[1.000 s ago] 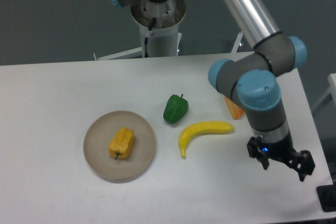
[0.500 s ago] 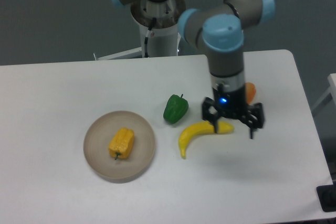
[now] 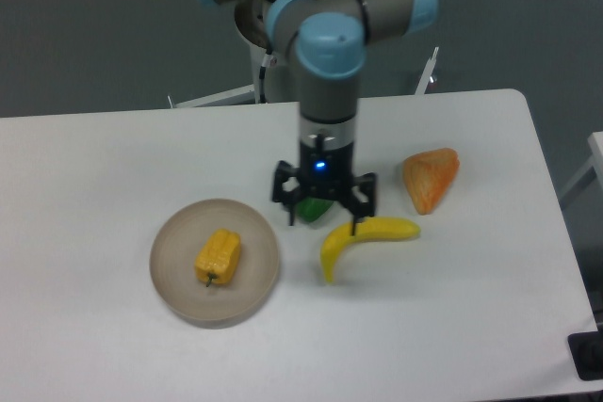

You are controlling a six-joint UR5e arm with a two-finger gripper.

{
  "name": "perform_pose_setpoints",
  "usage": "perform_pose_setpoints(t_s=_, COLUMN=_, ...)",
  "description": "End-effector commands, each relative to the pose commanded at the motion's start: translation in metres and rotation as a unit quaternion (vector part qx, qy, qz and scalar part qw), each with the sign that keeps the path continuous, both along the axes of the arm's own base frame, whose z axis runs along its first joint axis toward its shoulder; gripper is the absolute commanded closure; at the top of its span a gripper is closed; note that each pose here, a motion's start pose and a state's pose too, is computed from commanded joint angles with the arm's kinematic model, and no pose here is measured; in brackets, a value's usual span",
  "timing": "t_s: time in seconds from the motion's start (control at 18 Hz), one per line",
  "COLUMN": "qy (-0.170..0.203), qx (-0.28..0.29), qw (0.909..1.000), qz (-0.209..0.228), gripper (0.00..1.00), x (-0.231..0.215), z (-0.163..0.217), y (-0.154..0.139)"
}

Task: Pick up the yellow pepper from the plate
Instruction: 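Move the open gripper over the yellow pepper on the plate, then lower the gripper onto the yellow pepper and close on it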

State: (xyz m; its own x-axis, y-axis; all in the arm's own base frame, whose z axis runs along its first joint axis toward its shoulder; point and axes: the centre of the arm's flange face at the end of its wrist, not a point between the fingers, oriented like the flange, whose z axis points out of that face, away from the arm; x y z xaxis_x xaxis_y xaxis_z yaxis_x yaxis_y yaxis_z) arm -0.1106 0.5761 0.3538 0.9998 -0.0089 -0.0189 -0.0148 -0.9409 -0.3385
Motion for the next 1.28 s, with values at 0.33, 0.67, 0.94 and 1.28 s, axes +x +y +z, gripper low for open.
perform_pose_setpoints(t_s=0.33, qy=-0.015, qx=-0.016, qw=0.9997, qz=-0.014, gripper=0.00, x=0.042, z=-0.024, y=0.011)
perform_pose_setpoints(t_s=0.67, qy=-0.010, qx=-0.028, qw=0.9991, qz=-0.029, gripper=0.00, x=0.055, z=-0.049, y=0.026)
perform_pose_setpoints(t_s=0.94, qy=-0.006, qx=-0.045, qw=0.9982, qz=-0.039, gripper=0.00, x=0.066, z=-0.067, y=0.030)
perform_pose_setpoints(t_s=1.28, qy=0.002, qx=-0.049, qw=0.9974, qz=-0.053, gripper=0.00, x=0.078, z=-0.072, y=0.038)
